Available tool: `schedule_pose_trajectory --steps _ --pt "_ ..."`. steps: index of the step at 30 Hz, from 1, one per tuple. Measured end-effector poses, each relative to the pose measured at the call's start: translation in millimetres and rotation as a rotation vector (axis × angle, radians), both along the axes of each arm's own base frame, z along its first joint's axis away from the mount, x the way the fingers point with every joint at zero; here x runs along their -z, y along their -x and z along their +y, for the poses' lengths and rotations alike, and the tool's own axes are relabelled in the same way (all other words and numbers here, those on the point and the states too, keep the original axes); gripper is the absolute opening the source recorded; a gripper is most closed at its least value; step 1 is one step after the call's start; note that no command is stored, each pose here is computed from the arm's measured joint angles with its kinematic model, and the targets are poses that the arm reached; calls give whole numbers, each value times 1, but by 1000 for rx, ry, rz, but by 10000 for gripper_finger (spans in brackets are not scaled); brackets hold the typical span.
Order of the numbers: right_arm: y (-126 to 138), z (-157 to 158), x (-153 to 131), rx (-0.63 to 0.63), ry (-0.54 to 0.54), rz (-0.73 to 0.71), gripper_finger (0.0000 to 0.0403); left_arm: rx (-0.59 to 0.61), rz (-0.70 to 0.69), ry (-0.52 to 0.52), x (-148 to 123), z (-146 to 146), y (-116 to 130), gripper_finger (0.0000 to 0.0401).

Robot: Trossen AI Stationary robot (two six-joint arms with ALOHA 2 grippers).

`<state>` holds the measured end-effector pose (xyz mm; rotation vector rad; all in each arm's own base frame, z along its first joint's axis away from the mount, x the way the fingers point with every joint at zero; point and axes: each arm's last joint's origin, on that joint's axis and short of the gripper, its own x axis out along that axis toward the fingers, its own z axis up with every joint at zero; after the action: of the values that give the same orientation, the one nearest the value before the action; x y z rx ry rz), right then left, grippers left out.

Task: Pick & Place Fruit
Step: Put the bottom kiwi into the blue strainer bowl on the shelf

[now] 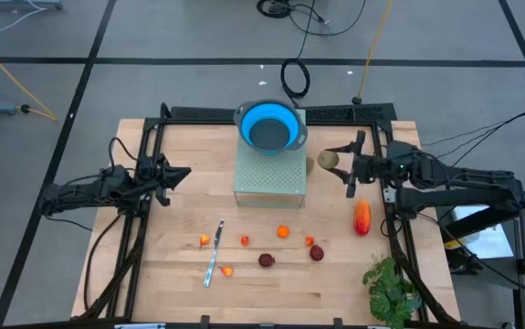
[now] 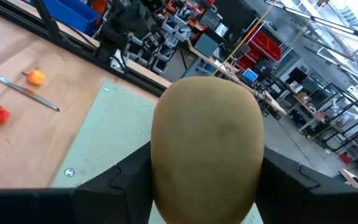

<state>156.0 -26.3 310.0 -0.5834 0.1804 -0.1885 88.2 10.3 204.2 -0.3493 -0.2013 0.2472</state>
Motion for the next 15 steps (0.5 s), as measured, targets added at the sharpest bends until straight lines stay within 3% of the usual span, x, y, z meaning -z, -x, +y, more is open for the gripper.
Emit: schedule_pose_trajectory --steps 8,15 --pt "-1 0 -3 1 -1 -37 210 0 0 0 0 0 0 10" --pt "-17 -3 -18 6 -224 -287 210 0 1 0 0 0 0 10"
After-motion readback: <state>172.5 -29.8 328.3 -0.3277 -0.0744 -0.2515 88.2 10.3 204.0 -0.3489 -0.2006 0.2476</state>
